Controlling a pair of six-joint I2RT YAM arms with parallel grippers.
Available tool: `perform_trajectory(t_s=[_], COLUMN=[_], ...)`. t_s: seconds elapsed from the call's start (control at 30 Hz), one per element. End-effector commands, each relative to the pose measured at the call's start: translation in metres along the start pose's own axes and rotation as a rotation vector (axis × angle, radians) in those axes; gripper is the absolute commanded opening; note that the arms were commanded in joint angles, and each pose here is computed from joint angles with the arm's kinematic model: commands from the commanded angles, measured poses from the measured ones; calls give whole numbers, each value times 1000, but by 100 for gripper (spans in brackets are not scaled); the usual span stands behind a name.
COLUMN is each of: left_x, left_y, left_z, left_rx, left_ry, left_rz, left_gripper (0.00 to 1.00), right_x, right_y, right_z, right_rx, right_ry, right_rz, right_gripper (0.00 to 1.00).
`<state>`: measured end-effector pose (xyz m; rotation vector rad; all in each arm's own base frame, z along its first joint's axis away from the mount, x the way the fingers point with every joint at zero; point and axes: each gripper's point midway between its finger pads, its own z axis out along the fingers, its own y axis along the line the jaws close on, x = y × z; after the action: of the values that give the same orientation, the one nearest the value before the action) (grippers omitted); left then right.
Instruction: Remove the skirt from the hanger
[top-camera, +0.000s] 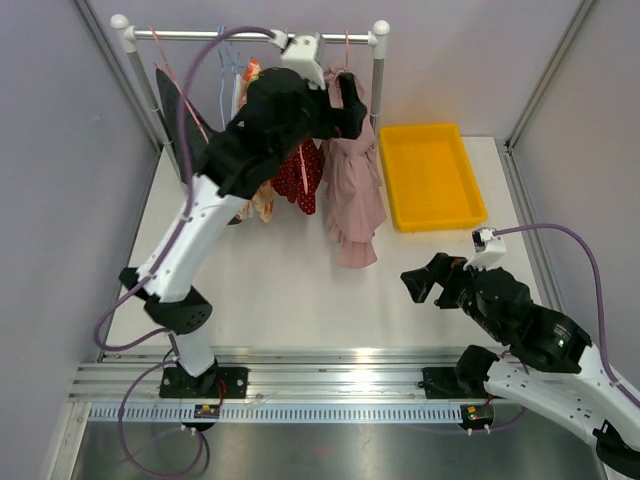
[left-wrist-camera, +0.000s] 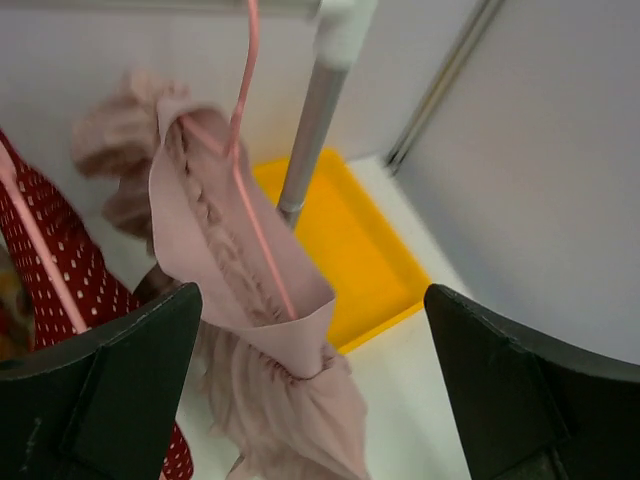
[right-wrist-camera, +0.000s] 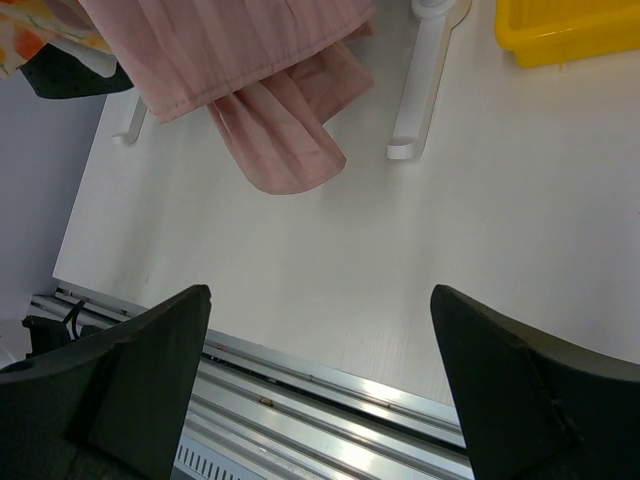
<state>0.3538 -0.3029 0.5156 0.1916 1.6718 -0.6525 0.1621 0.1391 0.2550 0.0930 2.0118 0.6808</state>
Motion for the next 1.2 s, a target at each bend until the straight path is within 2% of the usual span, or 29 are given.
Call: perform_trajectory(t_s=[0.0,0.4,0.5,0.7,0.83,0.93,0.97,1.03,1.07,1.17], left_x=[9,40,46,53,62,65,67,64,63,54], left_y=[26,36,37,34,33,32,33,34,35,35], left_z=[14,61,69,88,103,112,114,113,114,108], left_rx=[-152,-225,-230,-222,-215,-216,-221,-229,-235,-243], left_ry=[-6,-4,0,-15,-6,-13,-13,-27,-34,-56], left_rz=[48,59,65,66,71,68,64,56,46,38], left_gripper=[97,95,93,82,81,70,60,47,35,21], right_x=[-3,-2,0,0,-1,-2,-1,0,0,1], right_y=[-6,3,4,4,4,3,2,3,3,2], right_z=[-9,-8,-6,-5,-6,-6,-6,-6,-7,-6], right_rx=[-2,-54,-52,-52,-55,-51,-49,-50,-52,-48], right_ry=[-23,-18,-9,-11,-16,-17,-15,-13,-13,-9], right_rz=[-9,-31,-36,-40,-38,-35,-34,-31,-30,-30], right_gripper=[100,99,99,99,99,100,99,100,99,99])
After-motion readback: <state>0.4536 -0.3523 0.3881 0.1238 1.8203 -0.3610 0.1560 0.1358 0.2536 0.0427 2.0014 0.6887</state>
